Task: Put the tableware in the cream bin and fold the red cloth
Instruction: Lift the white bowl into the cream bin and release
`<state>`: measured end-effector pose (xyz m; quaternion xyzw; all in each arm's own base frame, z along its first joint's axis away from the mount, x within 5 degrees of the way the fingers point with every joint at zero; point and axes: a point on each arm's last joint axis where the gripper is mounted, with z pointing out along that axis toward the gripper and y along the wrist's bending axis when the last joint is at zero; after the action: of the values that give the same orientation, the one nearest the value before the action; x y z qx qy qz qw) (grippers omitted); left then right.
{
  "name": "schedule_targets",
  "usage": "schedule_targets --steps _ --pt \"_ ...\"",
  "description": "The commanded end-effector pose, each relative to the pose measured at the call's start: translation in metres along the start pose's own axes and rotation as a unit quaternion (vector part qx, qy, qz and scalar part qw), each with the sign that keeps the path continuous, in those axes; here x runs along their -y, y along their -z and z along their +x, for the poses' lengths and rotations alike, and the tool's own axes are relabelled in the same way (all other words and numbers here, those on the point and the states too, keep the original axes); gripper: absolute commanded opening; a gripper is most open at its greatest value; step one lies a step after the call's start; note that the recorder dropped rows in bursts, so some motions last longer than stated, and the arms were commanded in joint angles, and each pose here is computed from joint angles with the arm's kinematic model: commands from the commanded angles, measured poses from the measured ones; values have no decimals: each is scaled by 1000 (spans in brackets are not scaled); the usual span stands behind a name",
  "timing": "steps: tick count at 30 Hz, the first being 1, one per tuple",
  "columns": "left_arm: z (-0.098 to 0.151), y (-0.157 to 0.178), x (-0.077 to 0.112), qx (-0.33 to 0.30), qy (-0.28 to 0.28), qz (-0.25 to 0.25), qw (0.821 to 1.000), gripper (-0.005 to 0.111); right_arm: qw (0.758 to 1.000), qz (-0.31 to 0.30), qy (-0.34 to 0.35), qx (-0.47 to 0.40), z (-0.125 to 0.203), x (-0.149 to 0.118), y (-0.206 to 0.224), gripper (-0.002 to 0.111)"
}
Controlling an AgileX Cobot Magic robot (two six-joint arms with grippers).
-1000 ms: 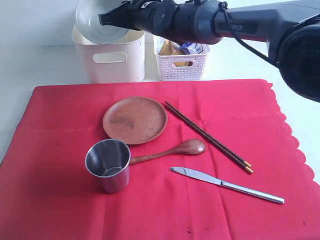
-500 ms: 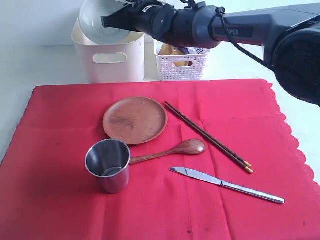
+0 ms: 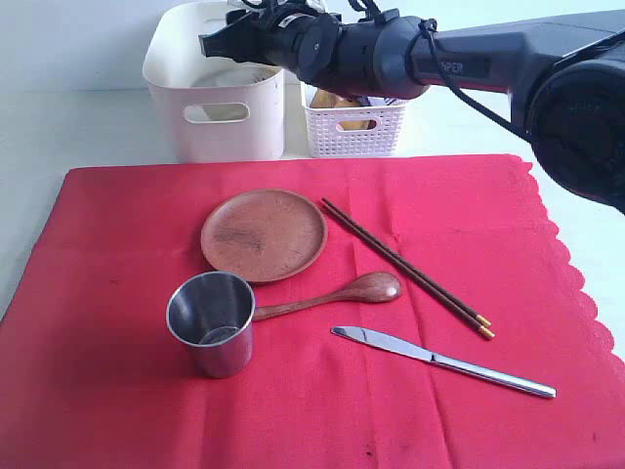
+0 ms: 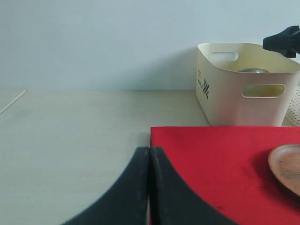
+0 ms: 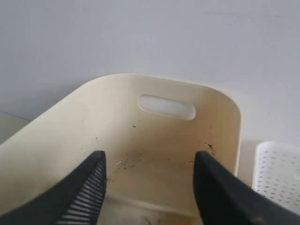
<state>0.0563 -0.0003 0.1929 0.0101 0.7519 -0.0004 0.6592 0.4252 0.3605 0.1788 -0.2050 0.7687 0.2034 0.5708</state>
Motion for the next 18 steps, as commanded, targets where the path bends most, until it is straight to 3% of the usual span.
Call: schedule_targets --steps 1,9,18 --pt "-1 1 0 6 1 2 1000 1 1000 5 5 10 -4 2 0 63" --pt "-1 1 0 6 1 2 1000 1 1000 4 5 12 -6 2 1 64" --pt "-1 1 0 6 1 2 1000 1 1000 -25 1 8 -39 -5 19 64"
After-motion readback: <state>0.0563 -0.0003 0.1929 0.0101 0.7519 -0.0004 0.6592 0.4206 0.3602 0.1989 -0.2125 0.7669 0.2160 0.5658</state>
